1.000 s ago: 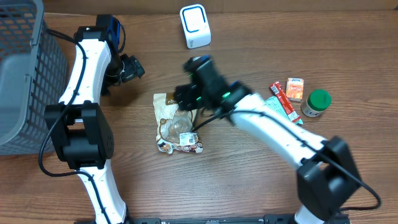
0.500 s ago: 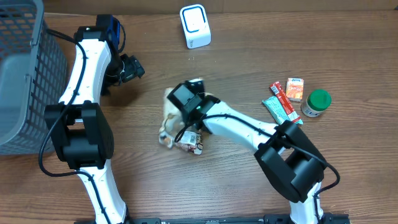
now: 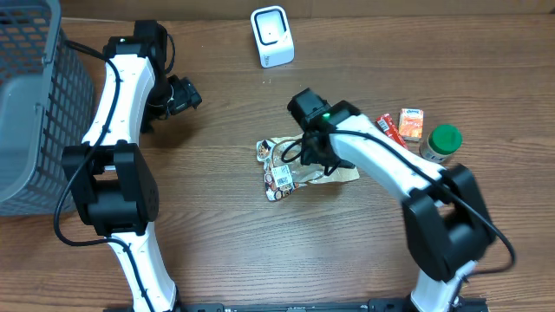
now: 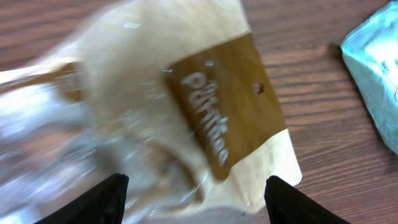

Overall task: Scan the item barcode
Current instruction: 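Move the right gripper to the clear snack bag and grasp it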

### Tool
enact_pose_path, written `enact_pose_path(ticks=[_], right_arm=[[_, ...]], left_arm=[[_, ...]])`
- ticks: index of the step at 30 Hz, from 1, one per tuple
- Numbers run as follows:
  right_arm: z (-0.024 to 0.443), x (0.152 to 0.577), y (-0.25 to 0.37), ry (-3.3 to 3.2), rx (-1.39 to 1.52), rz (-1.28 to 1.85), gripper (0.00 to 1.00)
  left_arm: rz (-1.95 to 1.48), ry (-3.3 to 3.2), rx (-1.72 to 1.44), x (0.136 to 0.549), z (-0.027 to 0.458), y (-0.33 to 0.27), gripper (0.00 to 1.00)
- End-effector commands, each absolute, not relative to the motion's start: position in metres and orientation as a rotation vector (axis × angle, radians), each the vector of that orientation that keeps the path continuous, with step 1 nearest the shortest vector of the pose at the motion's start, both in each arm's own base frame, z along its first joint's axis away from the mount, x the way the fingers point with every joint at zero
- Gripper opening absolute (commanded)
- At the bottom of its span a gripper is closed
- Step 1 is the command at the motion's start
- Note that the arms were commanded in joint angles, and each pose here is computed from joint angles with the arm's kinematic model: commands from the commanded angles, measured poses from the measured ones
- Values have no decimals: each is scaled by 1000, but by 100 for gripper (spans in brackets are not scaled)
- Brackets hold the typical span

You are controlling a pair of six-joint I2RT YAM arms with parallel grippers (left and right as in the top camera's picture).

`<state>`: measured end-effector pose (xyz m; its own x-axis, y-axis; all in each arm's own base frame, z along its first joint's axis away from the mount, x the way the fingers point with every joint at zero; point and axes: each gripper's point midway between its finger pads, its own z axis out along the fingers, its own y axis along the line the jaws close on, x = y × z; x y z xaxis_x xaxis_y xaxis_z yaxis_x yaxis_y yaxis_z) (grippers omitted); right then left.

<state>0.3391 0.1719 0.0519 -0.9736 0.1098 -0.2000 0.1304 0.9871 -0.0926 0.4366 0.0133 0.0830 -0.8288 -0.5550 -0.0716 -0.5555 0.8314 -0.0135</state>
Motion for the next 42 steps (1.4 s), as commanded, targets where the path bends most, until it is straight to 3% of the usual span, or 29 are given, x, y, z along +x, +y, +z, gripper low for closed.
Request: enact_pose_path(ticks=[1, 8, 19, 42], right_arm=[[101, 336, 188, 2880, 49, 55, 75], [113, 339, 167, 2880, 56, 60, 81], [75, 334, 172, 3018, -127, 145, 80], [2, 329, 161, 3065, -122, 43, 76]], left_arm=[[8, 2915, -855, 441, 94, 11, 100], [8, 2915, -855, 441, 94, 11, 100], [8, 2915, -855, 441, 94, 11, 100], [8, 2915, -855, 441, 94, 11, 100]])
